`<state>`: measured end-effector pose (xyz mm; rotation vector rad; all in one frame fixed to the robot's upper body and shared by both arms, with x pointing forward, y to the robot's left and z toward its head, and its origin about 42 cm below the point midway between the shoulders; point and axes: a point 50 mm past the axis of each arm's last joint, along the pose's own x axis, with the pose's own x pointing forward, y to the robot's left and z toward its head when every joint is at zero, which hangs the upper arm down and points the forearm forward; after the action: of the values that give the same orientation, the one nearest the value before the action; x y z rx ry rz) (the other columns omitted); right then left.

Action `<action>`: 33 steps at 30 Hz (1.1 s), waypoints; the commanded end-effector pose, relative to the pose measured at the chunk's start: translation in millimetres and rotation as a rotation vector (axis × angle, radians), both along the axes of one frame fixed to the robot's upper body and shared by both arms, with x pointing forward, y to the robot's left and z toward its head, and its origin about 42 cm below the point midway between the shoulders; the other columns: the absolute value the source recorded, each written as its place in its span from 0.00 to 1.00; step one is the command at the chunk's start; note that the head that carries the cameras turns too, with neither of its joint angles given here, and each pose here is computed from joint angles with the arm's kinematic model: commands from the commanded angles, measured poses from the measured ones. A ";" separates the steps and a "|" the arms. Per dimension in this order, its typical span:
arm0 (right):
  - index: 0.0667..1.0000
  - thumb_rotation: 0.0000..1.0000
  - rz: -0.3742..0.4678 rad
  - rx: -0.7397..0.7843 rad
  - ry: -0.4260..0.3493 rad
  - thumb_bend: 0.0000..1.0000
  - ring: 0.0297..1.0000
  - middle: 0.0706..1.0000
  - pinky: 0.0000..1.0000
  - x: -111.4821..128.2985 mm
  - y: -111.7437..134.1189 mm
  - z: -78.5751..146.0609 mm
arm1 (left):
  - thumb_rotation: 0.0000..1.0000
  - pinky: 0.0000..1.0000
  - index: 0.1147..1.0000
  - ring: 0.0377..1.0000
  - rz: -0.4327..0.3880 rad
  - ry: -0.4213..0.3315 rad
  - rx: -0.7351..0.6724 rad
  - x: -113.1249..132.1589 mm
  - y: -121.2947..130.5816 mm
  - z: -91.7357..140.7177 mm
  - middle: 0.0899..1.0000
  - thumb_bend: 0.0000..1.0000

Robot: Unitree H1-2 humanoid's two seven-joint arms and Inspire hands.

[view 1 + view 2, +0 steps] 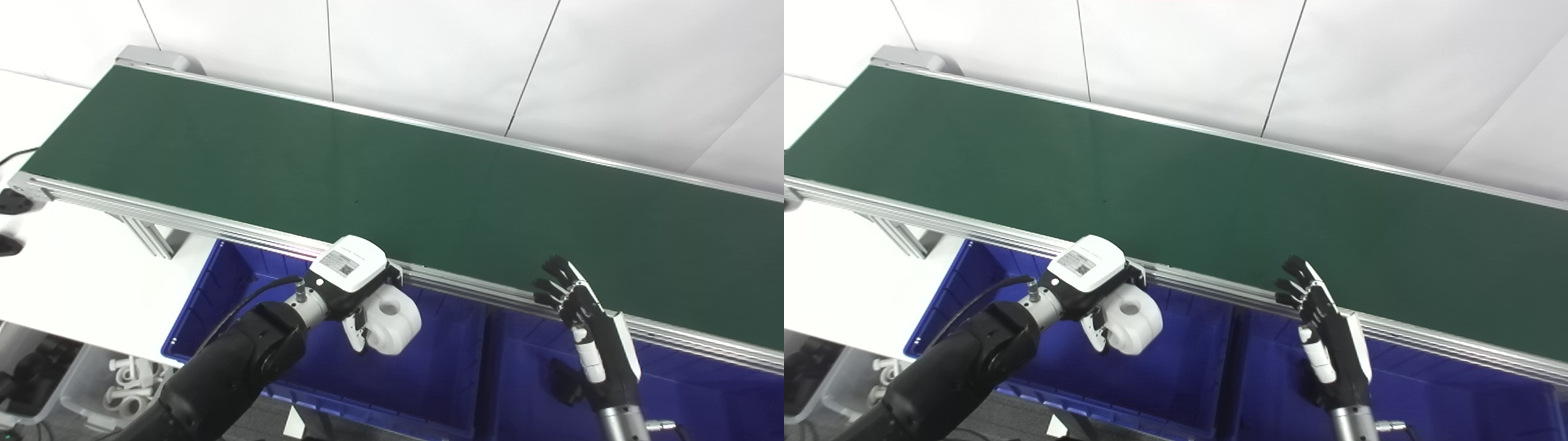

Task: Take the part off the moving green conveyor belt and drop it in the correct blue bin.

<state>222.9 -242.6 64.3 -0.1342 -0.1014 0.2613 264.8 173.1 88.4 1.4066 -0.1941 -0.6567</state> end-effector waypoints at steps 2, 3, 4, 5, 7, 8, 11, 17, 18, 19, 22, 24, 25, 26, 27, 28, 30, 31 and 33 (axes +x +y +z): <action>0.91 0.95 0.005 0.002 -0.042 0.87 0.82 0.89 0.75 4.3 0.2 10.3 | 0.33 0.59 0.59 0.67 -0.030 -0.048 0.024 6.3 -0.4 18.0 0.68 0.91; 0.91 0.95 0.005 0.002 -0.041 0.87 0.82 0.89 0.75 4.3 0.5 10.3 | 0.40 0.65 0.63 0.72 -0.033 -0.045 0.025 5.9 0.1 18.8 0.72 0.95; 0.91 0.95 0.006 0.003 -0.041 0.87 0.82 0.89 0.75 4.5 0.9 10.3 | 0.43 0.68 0.65 0.75 -0.038 -0.042 0.020 5.9 1.0 19.5 0.75 0.98; 0.91 0.95 0.006 0.004 -0.040 0.87 0.82 0.89 0.75 4.7 1.1 10.3 | 0.48 0.75 0.68 0.78 -0.042 -0.040 0.017 5.9 1.7 20.0 0.78 0.99; 0.91 0.94 0.007 0.008 -0.041 0.86 0.82 0.89 0.76 4.6 1.6 10.4 | 0.53 0.79 0.71 0.81 -0.053 -0.022 0.014 5.6 2.9 21.4 0.80 1.00; 0.91 0.94 0.007 0.008 -0.042 0.86 0.82 0.89 0.76 4.4 1.8 10.5 | 0.55 0.80 0.71 0.82 -0.058 -0.015 0.015 5.5 3.3 21.6 0.81 1.00; 0.91 0.94 0.008 0.009 -0.040 0.86 0.82 0.89 0.76 4.5 1.7 10.2 | 0.59 0.82 0.72 0.82 -0.070 -0.001 0.011 5.1 3.9 21.3 0.81 1.00; 0.91 0.94 0.008 0.010 -0.037 0.87 0.82 0.90 0.76 4.5 1.0 10.3 | 0.61 0.80 0.70 0.82 -0.080 0.017 -0.004 5.0 3.4 21.2 0.81 1.00; 0.91 0.94 0.009 0.007 -0.039 0.87 0.82 0.90 0.76 4.5 0.9 10.4 | 0.62 0.80 0.70 0.81 -0.081 0.016 -0.007 4.9 3.4 21.5 0.80 1.00; 0.91 0.94 0.010 0.006 -0.040 0.87 0.82 0.90 0.76 4.6 0.9 10.4 | 0.62 0.79 0.70 0.81 -0.083 0.014 -0.010 4.9 3.5 21.7 0.80 1.00; 0.91 0.94 0.011 0.010 -0.040 0.87 0.82 0.89 0.76 4.5 1.3 10.1 | 0.61 0.77 0.69 0.80 -0.085 0.004 -0.048 4.5 3.6 24.4 0.79 1.00; 0.91 0.94 0.012 0.012 -0.039 0.87 0.82 0.89 0.76 4.1 1.8 9.7 | 0.61 0.76 0.68 0.79 -0.086 -0.002 -0.083 3.1 2.9 27.7 0.78 1.00; 0.91 0.94 0.013 0.012 -0.039 0.86 0.82 0.89 0.76 3.8 2.0 9.4 | 0.61 0.76 0.68 0.78 -0.086 -0.001 -0.119 1.5 1.2 31.8 0.77 1.00; 0.91 0.94 0.014 0.011 -0.038 0.86 0.82 0.89 0.76 3.3 2.5 8.8 | 0.61 0.76 0.68 0.77 -0.084 0.004 -0.167 -0.6 -0.5 36.2 0.76 1.00; 0.91 0.94 0.014 0.011 -0.038 0.86 0.82 0.89 0.76 3.0 3.0 8.5 | 0.61 0.76 0.67 0.76 -0.078 0.018 -0.222 -3.0 -3.0 41.2 0.74 1.00; 0.91 0.94 0.014 0.011 -0.034 0.86 0.82 0.89 0.76 2.6 3.8 8.3 | 0.61 0.76 0.67 0.74 -0.061 0.048 -0.283 -5.5 -5.6 46.4 0.72 1.00; 0.90 0.94 0.014 0.010 -0.033 0.87 0.82 0.90 0.77 2.2 5.6 8.5 | 0.66 0.76 0.65 0.73 -0.015 0.138 -0.453 -11.6 -12.1 57.9 0.69 0.99; 0.91 0.95 0.014 0.009 -0.033 0.86 0.82 0.90 0.77 1.8 6.4 8.7 | 0.68 0.72 0.64 0.73 0.012 0.187 -0.540 -14.8 -15.2 63.0 0.69 0.98; 0.91 0.95 0.014 0.004 -0.037 0.86 0.82 0.89 0.77 1.3 8.0 8.6 | 0.69 0.68 0.64 0.72 0.051 0.279 -0.738 -20.0 -22.7 71.1 0.69 0.96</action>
<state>222.0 -236.4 63.1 -0.1272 -0.0993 0.2736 247.5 153.3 149.5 0.7478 -0.1658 -0.6517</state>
